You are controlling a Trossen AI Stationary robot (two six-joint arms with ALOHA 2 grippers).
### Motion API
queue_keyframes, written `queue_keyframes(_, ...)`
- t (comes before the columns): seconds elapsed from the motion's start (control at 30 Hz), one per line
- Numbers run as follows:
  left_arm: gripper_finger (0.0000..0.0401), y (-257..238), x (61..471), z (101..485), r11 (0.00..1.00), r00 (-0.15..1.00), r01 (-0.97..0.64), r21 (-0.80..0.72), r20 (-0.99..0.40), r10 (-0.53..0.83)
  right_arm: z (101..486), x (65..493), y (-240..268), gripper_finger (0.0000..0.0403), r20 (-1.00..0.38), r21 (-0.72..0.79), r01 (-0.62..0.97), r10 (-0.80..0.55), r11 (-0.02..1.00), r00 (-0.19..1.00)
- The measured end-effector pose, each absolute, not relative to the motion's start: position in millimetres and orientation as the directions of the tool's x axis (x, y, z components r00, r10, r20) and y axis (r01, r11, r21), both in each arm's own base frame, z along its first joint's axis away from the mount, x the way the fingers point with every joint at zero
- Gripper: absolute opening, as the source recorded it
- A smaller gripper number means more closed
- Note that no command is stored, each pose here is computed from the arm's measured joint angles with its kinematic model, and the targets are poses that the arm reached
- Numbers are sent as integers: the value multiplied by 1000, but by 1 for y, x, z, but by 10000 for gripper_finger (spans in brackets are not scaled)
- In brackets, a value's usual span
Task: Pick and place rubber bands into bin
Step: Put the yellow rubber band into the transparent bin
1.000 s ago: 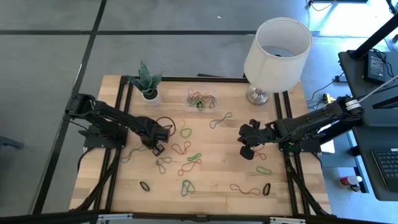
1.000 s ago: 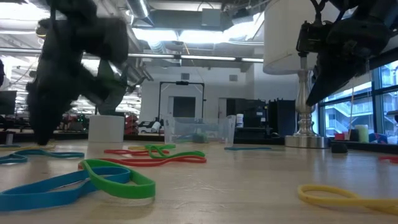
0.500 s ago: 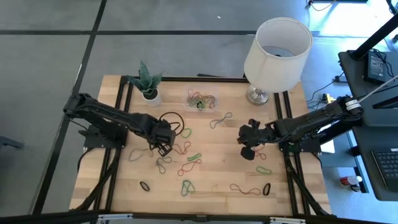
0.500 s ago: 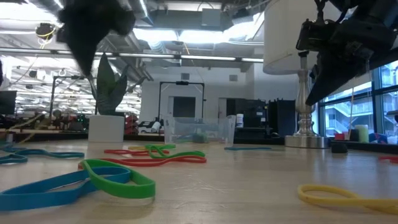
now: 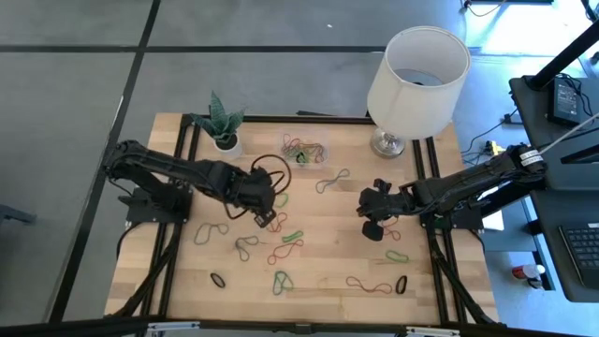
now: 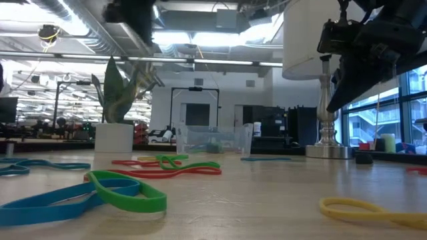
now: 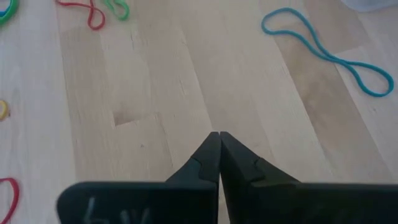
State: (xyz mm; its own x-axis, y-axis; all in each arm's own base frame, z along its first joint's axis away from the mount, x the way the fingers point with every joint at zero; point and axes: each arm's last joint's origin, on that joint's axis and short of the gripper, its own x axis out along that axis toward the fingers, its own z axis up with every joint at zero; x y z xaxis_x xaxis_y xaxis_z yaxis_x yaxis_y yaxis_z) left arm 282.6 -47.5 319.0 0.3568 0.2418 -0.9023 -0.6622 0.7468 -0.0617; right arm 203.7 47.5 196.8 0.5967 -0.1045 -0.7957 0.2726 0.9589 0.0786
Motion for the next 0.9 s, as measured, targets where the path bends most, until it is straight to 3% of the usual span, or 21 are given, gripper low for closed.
queue_keyframes(0.47,2,52,357,332,862,343,-476,173,-866,364,199,206,48,10,-777,147,340,-104,929,620)
queue_keyframes(0.77,2,131,361,310,853,242,-439,283,-877,415,200,207,45,10,-747,165,482,-210,861,631)
queue_keyframes(0.9,2,157,361,305,850,252,-423,313,-861,443,200,208,39,10,-728,164,547,-273,821,629)
